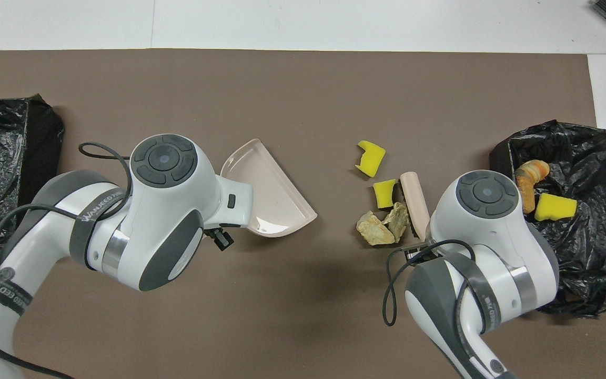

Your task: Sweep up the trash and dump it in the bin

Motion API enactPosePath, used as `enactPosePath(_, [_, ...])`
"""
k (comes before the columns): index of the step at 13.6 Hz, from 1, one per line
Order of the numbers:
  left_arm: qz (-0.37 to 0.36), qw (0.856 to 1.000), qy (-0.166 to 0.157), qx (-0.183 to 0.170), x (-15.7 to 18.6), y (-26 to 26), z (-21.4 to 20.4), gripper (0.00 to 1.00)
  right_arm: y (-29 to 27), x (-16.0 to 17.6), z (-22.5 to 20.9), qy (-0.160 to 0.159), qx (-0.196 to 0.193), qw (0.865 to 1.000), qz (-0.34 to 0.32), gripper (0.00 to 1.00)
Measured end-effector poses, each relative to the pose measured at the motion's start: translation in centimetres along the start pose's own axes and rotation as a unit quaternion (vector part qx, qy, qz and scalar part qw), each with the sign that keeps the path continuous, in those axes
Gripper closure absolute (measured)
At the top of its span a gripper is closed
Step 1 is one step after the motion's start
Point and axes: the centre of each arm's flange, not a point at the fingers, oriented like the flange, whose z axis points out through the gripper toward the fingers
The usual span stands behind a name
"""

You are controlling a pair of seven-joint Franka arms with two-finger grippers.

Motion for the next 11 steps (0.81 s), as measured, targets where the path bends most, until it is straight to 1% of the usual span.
enactPosePath(2, [0.038,0.999,-0.015,-0.004,-0.9,1.5,1.2,0.67,-0.1,0.2,1.5,0.001,0.002,1.000,0.014,0.74])
enactPosePath(4, [0.057,0.998,-0.017,-0.013,-1.0,2.4,1.8,0.67,-0.3,0.2,2.1,0.000,0.007,0.999,0.031,0.74])
enactPosePath(6, [0.073,0.997,-0.018,-0.018,-1.0,2.5,2.1,0.67,-1.2,0.3,2.3,0.002,0.023,0.999,0.049,0.74])
enactPosePath(9, [0.137,0.990,-0.005,-0.009,0.0,4.0,2.5,0.67,-5.0,0.3,2.8,0.011,0.037,0.997,0.065,0.74])
enactPosePath(11, [0.153,0.988,-0.002,-0.004,0.5,5.3,3.2,0.67,-8.6,-0.1,3.2,0.014,0.053,0.995,0.083,0.74])
